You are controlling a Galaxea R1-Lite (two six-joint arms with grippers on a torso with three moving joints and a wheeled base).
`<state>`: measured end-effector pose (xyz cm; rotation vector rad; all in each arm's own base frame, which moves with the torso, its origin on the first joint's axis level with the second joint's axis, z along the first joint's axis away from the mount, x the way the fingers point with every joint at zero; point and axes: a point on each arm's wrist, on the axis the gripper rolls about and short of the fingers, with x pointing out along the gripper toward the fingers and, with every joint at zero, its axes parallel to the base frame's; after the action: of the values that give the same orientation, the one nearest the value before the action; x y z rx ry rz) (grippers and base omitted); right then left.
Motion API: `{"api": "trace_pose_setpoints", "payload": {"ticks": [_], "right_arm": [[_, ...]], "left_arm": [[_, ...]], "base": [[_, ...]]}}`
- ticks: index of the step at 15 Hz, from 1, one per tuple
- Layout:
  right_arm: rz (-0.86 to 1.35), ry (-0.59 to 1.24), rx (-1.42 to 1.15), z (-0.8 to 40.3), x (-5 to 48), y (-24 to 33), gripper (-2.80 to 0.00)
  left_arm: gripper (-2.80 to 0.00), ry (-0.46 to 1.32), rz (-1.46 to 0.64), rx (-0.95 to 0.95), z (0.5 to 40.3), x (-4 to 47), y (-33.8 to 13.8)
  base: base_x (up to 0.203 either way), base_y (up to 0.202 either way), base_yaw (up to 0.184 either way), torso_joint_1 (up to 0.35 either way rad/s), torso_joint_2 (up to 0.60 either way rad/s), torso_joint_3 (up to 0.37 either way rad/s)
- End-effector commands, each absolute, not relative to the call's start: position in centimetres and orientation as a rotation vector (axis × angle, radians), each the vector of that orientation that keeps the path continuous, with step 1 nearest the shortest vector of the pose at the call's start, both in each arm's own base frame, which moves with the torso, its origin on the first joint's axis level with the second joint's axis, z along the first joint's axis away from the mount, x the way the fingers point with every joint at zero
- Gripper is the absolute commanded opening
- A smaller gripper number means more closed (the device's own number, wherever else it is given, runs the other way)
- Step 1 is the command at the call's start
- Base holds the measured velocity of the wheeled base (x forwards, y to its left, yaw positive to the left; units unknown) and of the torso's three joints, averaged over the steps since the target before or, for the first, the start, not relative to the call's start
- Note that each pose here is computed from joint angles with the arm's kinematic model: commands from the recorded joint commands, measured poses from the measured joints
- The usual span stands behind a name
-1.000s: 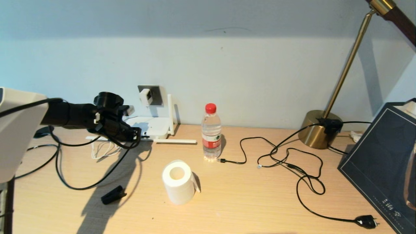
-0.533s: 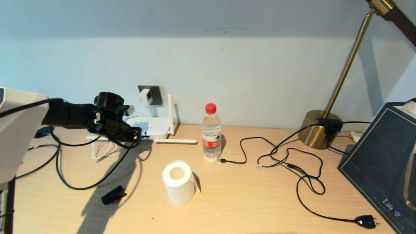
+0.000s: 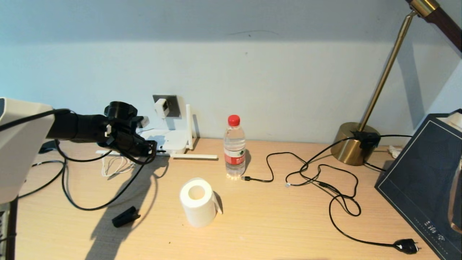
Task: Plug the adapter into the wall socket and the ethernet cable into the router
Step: Align cable and router interface
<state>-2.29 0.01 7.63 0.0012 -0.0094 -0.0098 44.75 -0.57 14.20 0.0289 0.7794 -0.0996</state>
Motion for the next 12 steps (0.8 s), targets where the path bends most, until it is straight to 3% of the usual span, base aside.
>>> {"api": "trace_pose_setpoints", "payload": {"ticks": [1,12], "right_arm": [[-0.009,-0.008,0.002,7.63,-2.28,0.01,-2.80],[-0.009,-0.008,0.002,7.63,-2.28,0.01,-2.80]], "left_arm": [[-2.80,0.777,-0.100,0.027,14.32,44.77,-0.56],[-2.80,0.802,-0.094,0.011,13.79,44.39,-0.51]], "base": [[0.000,0.000,0.000,0.000,0.00,0.000],[0.000,0.000,0.000,0.000,0.00,0.000]]}}
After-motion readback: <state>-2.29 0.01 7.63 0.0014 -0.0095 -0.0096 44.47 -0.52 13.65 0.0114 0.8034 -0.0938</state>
